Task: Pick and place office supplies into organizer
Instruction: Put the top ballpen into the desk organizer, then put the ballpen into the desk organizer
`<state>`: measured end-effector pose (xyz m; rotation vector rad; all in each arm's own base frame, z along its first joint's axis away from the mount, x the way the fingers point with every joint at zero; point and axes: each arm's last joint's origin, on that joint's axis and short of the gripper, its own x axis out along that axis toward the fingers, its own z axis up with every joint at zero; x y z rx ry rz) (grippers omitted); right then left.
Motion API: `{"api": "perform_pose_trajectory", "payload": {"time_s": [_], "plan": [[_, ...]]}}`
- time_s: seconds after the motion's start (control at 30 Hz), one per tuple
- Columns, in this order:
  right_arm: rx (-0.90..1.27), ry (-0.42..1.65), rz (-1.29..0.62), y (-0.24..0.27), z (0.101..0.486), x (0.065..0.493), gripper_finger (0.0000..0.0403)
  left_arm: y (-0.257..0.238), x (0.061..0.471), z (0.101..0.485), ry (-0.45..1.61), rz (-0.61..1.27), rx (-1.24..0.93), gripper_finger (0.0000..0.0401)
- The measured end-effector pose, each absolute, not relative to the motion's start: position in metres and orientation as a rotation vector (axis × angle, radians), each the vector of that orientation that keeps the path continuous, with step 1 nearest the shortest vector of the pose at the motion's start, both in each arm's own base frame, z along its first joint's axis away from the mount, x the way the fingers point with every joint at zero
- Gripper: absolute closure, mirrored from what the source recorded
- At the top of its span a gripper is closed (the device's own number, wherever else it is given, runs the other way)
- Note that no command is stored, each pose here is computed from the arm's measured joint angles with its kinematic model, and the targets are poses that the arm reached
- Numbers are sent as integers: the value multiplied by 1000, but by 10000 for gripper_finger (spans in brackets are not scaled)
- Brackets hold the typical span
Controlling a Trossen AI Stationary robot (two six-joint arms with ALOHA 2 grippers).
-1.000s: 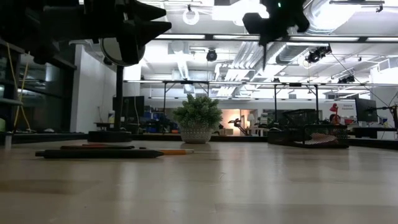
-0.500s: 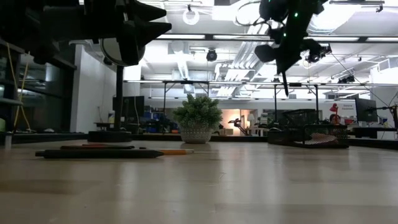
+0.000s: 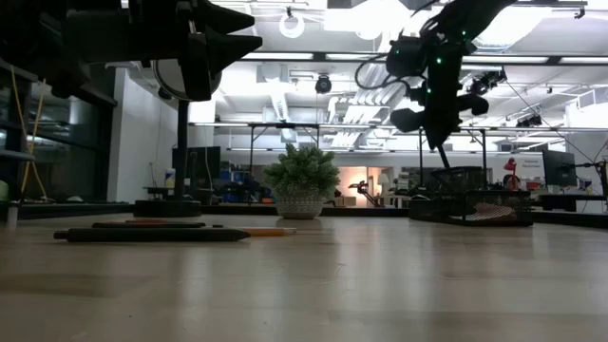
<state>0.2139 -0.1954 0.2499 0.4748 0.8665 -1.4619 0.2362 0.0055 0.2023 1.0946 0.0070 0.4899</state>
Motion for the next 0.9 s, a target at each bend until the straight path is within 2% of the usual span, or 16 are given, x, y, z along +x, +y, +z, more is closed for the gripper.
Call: {"api": "perform_pose_trajectory", "payload": {"time_s": [0.27, 0.57, 0.77, 0.9], "plan": [[523, 884, -1480, -201, 244, 211, 307, 6, 236, 202, 8, 489, 1095, 190], [498, 902, -1464, -198, 244, 213, 291, 6, 236, 201, 20, 482, 1099, 190], [408, 903, -1342, -186, 252, 228, 291, 6, 236, 201, 34, 499, 1103, 190], [382, 873, -1150, -174, 274, 248, 291, 6, 236, 201, 34, 499, 1103, 190]]}}
